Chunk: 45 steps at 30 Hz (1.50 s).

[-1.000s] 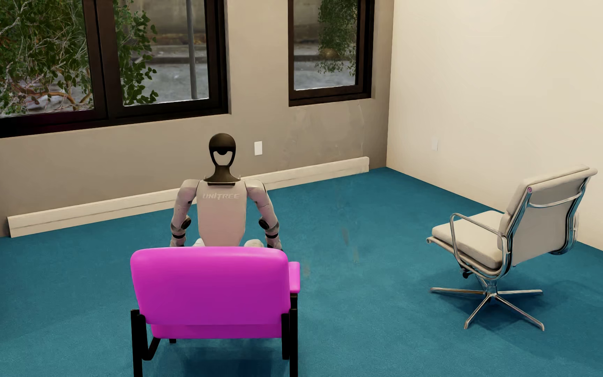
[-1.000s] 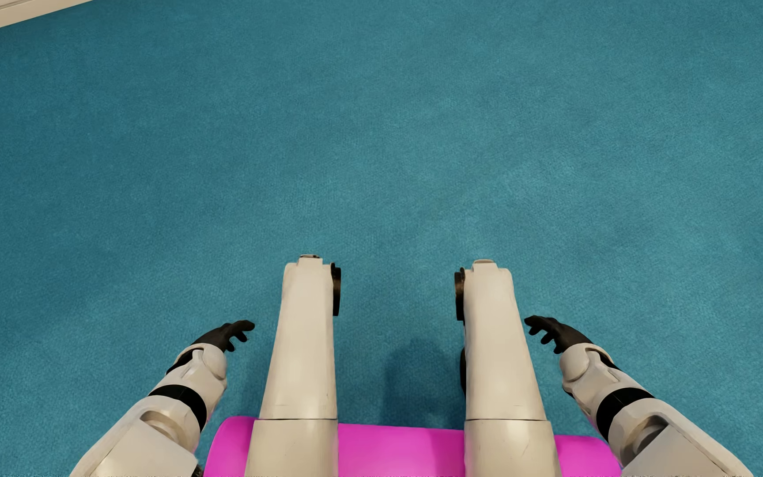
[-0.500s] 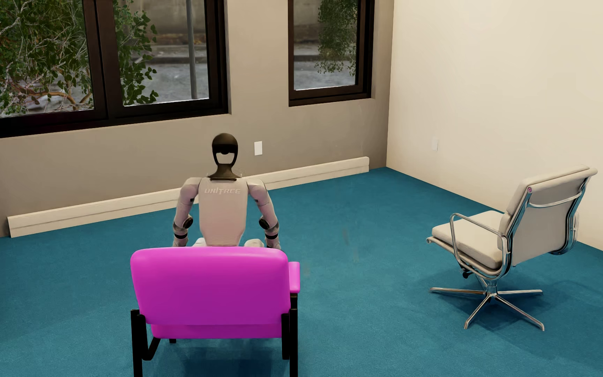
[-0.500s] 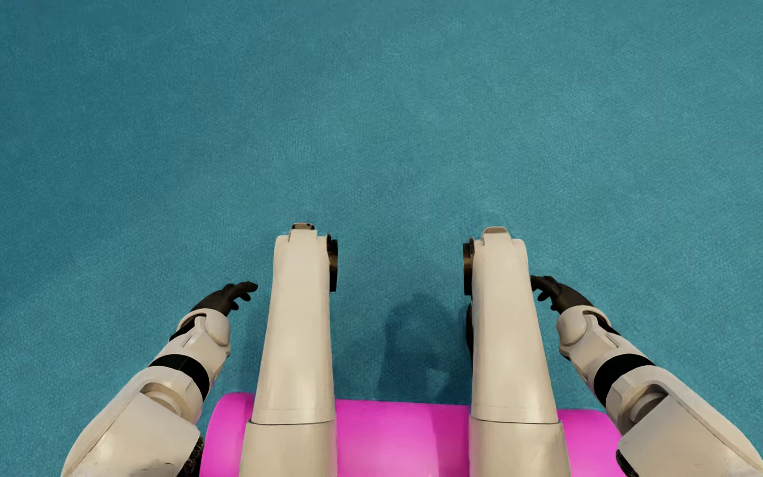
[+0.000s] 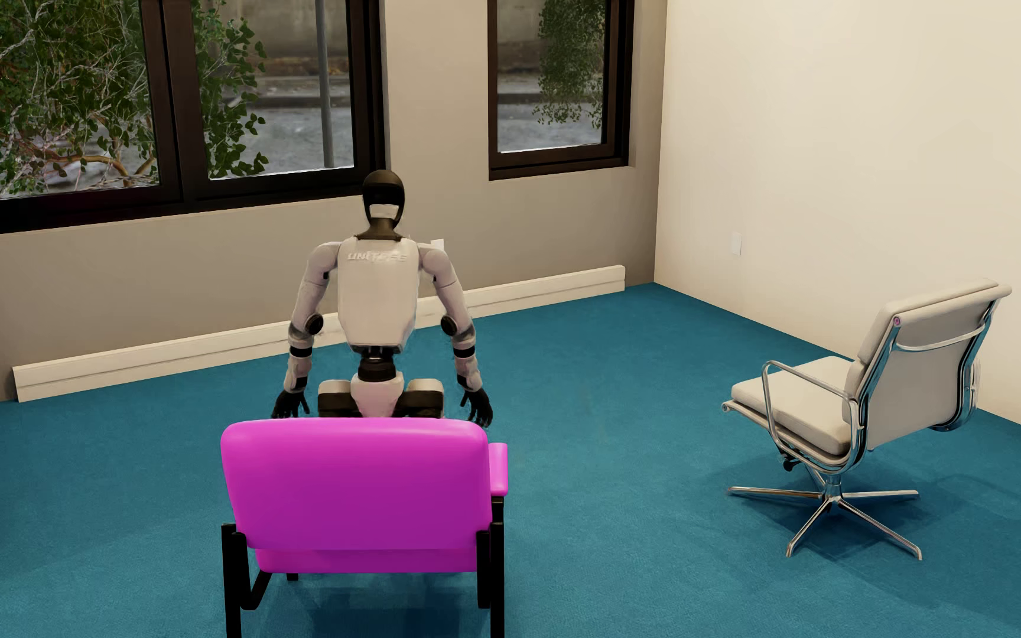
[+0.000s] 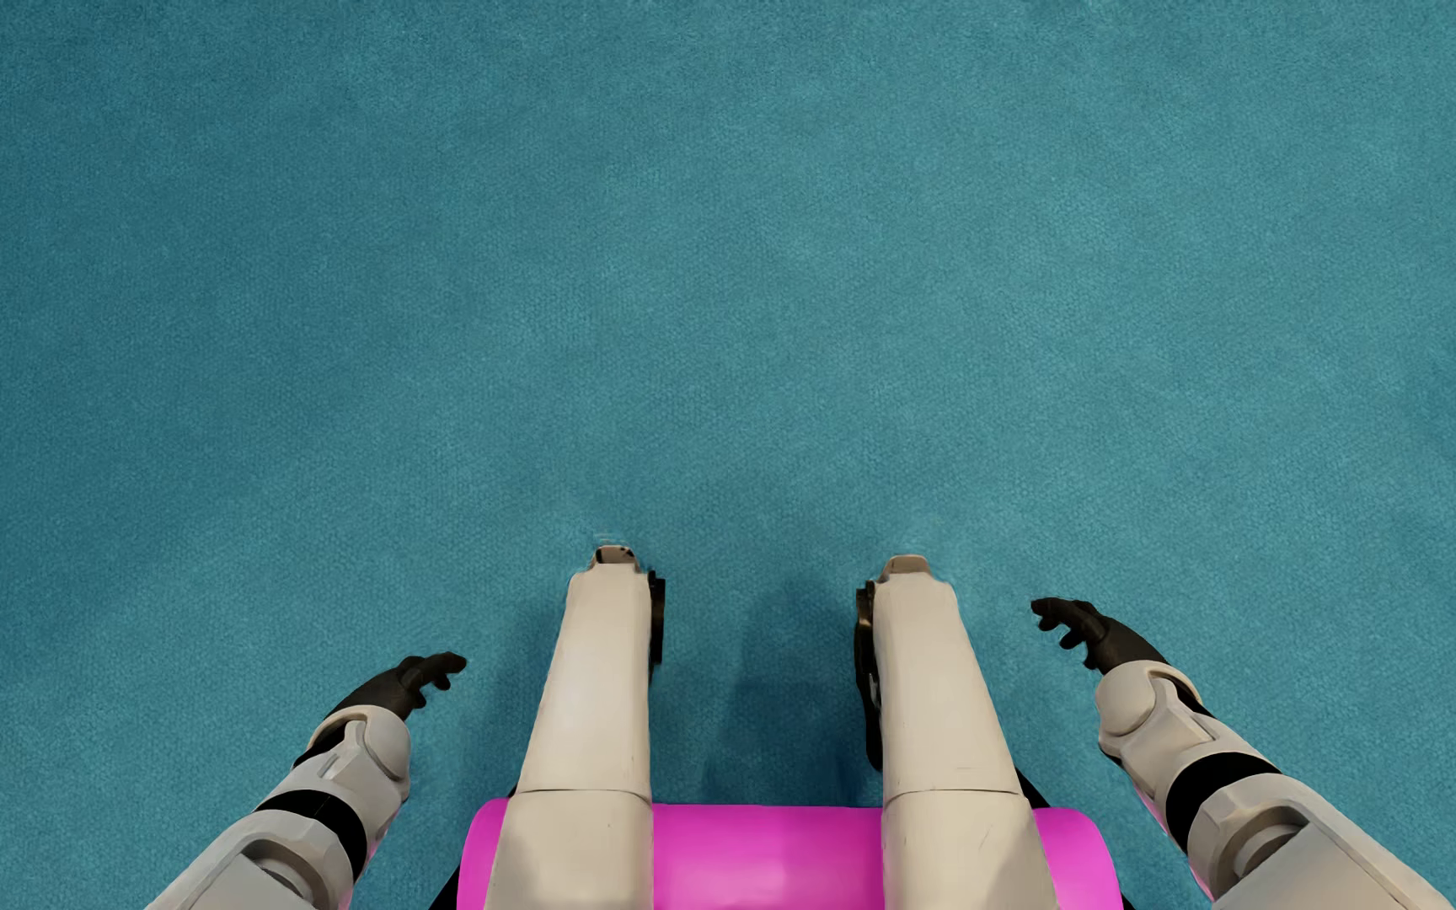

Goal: Stand up from the pink chair

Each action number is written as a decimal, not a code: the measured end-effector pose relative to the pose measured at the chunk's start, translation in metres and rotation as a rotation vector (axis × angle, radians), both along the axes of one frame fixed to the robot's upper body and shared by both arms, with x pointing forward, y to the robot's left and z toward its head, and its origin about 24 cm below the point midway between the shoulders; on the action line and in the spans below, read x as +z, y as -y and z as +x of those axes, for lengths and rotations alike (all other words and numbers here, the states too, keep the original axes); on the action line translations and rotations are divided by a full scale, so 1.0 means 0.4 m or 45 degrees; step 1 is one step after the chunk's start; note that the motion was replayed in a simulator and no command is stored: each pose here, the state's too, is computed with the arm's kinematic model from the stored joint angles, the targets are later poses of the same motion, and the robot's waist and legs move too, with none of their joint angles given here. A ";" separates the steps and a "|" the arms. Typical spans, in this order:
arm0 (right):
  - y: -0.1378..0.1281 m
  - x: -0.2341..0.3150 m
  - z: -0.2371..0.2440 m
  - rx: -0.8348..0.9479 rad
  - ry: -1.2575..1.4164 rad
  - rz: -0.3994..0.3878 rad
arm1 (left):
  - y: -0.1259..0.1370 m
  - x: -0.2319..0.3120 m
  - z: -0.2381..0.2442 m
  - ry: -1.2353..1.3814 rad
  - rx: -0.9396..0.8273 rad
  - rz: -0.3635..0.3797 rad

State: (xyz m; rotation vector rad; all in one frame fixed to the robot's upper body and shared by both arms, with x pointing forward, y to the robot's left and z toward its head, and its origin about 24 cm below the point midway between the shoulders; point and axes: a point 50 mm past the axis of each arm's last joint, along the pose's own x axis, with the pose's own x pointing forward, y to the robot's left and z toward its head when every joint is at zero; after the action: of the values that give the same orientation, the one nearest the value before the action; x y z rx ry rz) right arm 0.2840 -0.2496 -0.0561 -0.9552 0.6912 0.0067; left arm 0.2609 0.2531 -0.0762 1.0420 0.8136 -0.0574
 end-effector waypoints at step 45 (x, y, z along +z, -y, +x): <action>0.141 -0.175 -0.381 -0.257 -0.553 -0.018 | -0.112 -0.160 -0.425 -0.324 0.555 -0.114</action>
State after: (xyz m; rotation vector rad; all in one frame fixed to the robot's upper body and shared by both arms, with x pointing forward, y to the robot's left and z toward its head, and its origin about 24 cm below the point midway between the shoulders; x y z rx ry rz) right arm 0.1314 -0.3058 -0.1263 -0.9011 1.1879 0.0321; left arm 0.0910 0.2979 -0.1402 0.7631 1.2440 0.1459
